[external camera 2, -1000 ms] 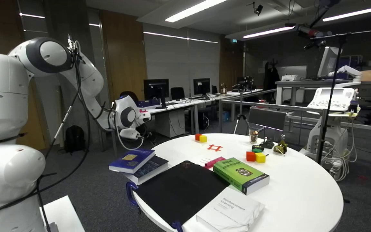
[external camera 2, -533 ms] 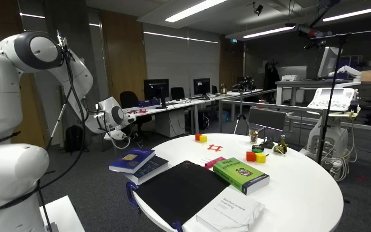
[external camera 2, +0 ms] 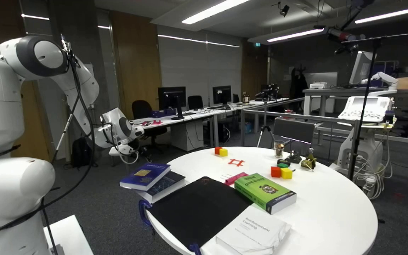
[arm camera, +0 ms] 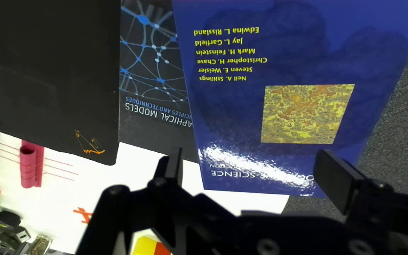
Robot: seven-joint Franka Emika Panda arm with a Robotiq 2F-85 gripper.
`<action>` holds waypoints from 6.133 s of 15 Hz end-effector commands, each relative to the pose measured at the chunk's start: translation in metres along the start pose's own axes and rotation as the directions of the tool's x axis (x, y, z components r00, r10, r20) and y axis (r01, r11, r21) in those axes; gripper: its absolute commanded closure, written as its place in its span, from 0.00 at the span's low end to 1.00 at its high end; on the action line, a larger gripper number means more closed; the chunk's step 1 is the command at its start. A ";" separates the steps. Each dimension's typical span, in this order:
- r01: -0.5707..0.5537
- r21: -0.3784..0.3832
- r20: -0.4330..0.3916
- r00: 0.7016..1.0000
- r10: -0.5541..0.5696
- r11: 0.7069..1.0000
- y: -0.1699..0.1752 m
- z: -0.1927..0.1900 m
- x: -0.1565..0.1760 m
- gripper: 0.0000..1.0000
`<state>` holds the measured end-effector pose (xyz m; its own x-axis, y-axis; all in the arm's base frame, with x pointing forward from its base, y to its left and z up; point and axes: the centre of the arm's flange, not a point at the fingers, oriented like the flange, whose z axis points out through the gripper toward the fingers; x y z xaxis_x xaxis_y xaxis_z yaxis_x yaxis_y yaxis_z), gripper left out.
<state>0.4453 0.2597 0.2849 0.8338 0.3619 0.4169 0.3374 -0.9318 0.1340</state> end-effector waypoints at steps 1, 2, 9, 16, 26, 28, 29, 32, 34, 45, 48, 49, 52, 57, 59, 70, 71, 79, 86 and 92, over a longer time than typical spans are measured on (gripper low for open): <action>0.000 0.000 0.000 1.000 0.000 1.000 0.000 0.000 0.000 0.00; 0.000 0.000 0.000 1.000 0.000 1.000 0.000 0.000 0.000 0.00; -0.119 -0.064 -0.061 0.991 0.115 0.991 0.009 -0.009 0.014 0.00; -0.082 -0.178 -0.116 0.991 0.062 0.981 -0.047 -0.004 0.027 0.00; 0.054 -0.370 -0.124 0.987 -0.106 0.928 -0.162 0.014 0.019 0.00; 0.097 -0.409 -0.106 0.983 -0.153 0.907 -0.176 0.016 0.018 0.00; 0.114 -0.428 -0.097 0.980 -0.171 0.896 -0.182 0.019 0.018 0.00; 0.160 -0.468 -0.064 0.975 -0.214 0.869 -0.200 0.030 0.014 0.00; 0.205 -0.501 -0.042 0.965 -0.260 0.841 -0.211 0.042 0.008 0.00; 0.300 -0.697 0.083 0.936 -0.342 0.651 -0.238 0.095 -0.019 0.00; 0.307 -0.735 0.111 0.934 -0.340 0.604 -0.243 0.103 -0.022 0.00; 0.304 -0.747 0.113 0.935 -0.337 0.591 -0.245 0.105 -0.022 0.00; 0.300 -0.779 0.116 0.932 -0.344 0.551 -0.249 0.113 -0.025 0.00; 0.288 -0.850 0.120 0.921 -0.370 0.441 -0.253 0.121 -0.032 0.00; 0.291 -0.854 0.133 0.923 -0.360 0.432 -0.256 0.125 -0.036 0.00; 0.243 -0.858 0.147 0.961 -0.236 0.453 -0.265 0.150 -0.051 0.00; 0.238 -0.860 0.150 0.963 -0.222 0.451 -0.265 0.152 -0.052 0.00; 0.252 -0.848 0.162 0.961 -0.224 0.466 -0.265 0.165 -0.060 0.00; 0.248 -0.848 0.159 0.962 -0.221 0.469 -0.265 0.165 -0.059 0.00; 0.248 -0.848 0.160 0.962 -0.221 0.469 -0.265 0.165 -0.059 0.00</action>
<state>0.3786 0.4906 0.0768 0.7976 0.5583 0.2282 -0.0056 -0.3715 0.9284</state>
